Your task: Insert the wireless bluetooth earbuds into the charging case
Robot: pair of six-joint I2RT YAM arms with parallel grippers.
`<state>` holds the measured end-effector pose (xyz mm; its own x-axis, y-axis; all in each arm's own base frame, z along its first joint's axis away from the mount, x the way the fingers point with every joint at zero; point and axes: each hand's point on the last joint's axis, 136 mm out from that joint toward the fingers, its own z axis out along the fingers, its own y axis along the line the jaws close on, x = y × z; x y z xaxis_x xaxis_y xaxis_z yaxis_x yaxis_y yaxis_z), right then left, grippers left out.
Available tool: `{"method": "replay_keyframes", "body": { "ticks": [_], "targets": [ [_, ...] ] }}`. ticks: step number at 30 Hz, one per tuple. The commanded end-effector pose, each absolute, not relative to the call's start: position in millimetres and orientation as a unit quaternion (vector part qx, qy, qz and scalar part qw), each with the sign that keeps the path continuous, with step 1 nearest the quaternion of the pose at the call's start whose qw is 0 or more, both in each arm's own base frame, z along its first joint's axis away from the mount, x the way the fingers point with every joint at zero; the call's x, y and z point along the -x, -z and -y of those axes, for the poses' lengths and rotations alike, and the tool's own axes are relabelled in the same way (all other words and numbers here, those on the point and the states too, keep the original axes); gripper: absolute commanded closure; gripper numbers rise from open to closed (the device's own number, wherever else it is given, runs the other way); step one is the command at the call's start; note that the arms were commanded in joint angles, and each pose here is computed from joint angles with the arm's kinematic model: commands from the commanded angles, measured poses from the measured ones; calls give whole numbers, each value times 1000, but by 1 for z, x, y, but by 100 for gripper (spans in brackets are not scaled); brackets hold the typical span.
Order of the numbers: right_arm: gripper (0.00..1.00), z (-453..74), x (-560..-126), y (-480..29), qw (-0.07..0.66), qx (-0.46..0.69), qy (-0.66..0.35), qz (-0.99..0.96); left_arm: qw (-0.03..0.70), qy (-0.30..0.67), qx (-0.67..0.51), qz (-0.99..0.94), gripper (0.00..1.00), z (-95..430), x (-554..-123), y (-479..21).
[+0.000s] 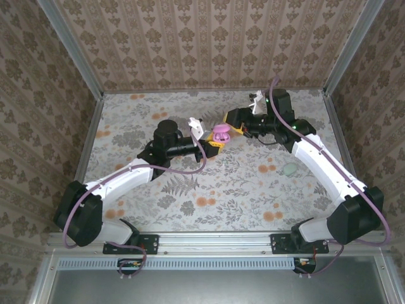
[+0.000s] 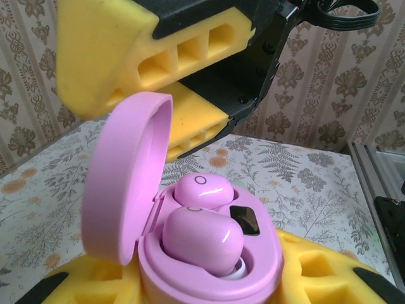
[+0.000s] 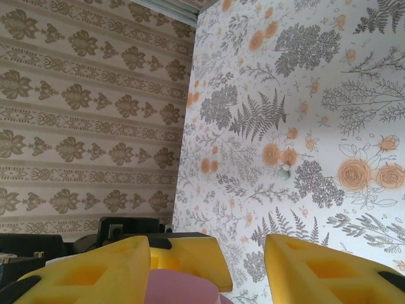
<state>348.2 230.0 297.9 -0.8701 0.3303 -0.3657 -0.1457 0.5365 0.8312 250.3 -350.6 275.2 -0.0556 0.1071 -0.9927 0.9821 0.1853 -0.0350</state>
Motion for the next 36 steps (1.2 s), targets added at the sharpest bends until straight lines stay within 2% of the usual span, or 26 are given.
{"method": "replay_keyframes", "body": {
  "ticks": [1,16,22,30,36],
  "targets": [
    [47,-227,-333,-291,231,-46,-475,-848,530,443,-469,-550,73,352,-244,-309],
    [47,-227,-320,-284,220,-48,-491,-841,537,440,-463,-551,73,352,-248,-312],
    [44,-233,-315,-297,214,-40,-539,-813,540,441,-458,-552,73,352,-250,-314],
    [40,-247,-300,-298,168,-5,-589,-791,548,449,-446,-548,73,352,-252,-322],
    [41,-255,-295,-305,144,8,-626,-767,548,457,-441,-545,73,352,-252,-325]
  ]
}}
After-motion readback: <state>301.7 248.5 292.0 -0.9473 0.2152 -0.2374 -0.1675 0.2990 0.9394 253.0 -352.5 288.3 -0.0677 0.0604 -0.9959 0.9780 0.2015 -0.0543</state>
